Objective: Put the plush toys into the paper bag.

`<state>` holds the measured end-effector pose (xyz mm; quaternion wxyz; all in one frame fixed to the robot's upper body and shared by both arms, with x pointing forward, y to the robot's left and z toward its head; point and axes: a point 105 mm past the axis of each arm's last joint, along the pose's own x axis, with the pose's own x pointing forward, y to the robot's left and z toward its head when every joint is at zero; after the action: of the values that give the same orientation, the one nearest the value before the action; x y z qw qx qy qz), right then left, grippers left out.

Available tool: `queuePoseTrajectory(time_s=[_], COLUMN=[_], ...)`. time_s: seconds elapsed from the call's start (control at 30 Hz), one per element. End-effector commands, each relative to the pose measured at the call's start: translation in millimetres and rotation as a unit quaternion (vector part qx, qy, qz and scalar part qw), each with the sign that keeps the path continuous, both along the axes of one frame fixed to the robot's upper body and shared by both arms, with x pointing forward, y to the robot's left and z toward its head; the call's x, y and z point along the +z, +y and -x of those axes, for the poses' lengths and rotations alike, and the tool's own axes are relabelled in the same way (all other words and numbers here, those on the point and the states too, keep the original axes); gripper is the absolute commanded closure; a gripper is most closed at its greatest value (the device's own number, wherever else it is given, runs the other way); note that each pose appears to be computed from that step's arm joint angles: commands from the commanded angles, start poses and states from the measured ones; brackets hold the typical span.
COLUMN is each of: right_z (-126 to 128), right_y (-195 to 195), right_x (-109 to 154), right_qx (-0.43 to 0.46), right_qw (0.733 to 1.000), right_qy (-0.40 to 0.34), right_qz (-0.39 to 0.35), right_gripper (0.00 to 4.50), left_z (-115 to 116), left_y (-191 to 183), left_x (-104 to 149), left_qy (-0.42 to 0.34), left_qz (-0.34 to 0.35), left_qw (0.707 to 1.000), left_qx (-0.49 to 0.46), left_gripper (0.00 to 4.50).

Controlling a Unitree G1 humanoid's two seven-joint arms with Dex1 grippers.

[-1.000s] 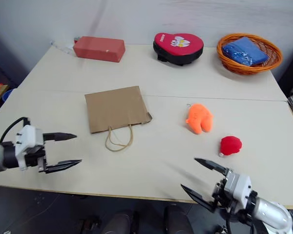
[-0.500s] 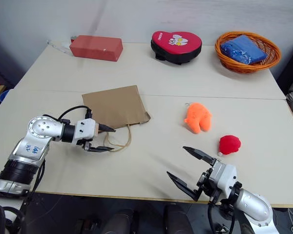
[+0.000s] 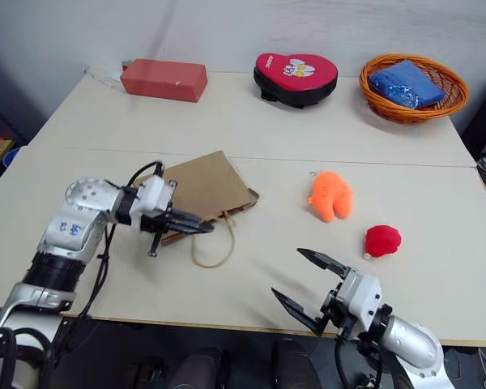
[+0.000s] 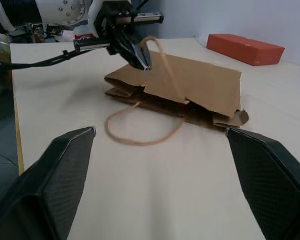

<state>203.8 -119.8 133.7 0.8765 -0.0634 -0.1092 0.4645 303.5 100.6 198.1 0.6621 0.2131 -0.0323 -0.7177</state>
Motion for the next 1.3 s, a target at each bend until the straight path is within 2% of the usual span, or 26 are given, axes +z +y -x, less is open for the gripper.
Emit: queuePoseTrajectory(time_s=[0.03, 0.13, 0.27, 0.33, 0.5, 0.77, 1.07, 1.17, 1.3], right_z=[-6.8, -22.7, -58.9, -72.9, -87.1, -105.2, -125.9, -134.6, -139.8], right_y=[10.4, 16.8, 26.6, 34.4, 59.6, 87.7, 113.7, 116.1, 108.1], right_x=[5.4, 6.6, 11.8, 12.2, 1.3, 4.9, -14.6, -30.3, -38.1], right_qx=[0.020, 0.023, 0.007, 0.018, 0.054, 0.059, 0.079, 0.082, 0.070], right_qw=[1.000, 0.999, 1.000, 0.999, 0.996, 0.996, 0.991, 0.988, 0.987], right_qy=[0.015, 0.014, 0.019, 0.018, 0.027, 0.004, 0.027, 0.051, 0.062], right_qz=[-0.002, 0.019, 0.017, 0.034, 0.071, 0.068, 0.102, 0.121, 0.132], right_gripper=[1.66, 2.63, 4.02, 4.48, 4.48, 4.48, 4.48, 4.48, 4.48], left_z=[9.7, 11.6, 17.8, 19.6, 19.3, 24.2, 28.1, 25.6, 26.6], left_y=[-11.2, -16.9, -22.6, -24.1, -26.1, -16.4, -18.6, -20.0, -13.3], left_x=[27.7, 38.8, 48.0, 50.0, 59.9, 58.4, 68.6, 77.9, 91.1], left_qy=[0.008, 0.019, 0.039, 0.044, 0.054, 0.069, 0.086, 0.078, 0.079], left_qz=[0.043, 0.067, 0.086, 0.090, 0.118, 0.112, 0.136, 0.149, 0.166], left_qw=[0.999, 0.997, 0.995, 0.994, 0.991, 0.991, 0.987, 0.986, 0.983], left_qx=[-0.025, -0.027, -0.037, -0.035, -0.020, -0.007, -0.014, -0.011, -0.007], left_gripper=[4.50, 4.50, 4.50, 4.50, 4.50, 4.50, 4.50, 4.50, 4.50])
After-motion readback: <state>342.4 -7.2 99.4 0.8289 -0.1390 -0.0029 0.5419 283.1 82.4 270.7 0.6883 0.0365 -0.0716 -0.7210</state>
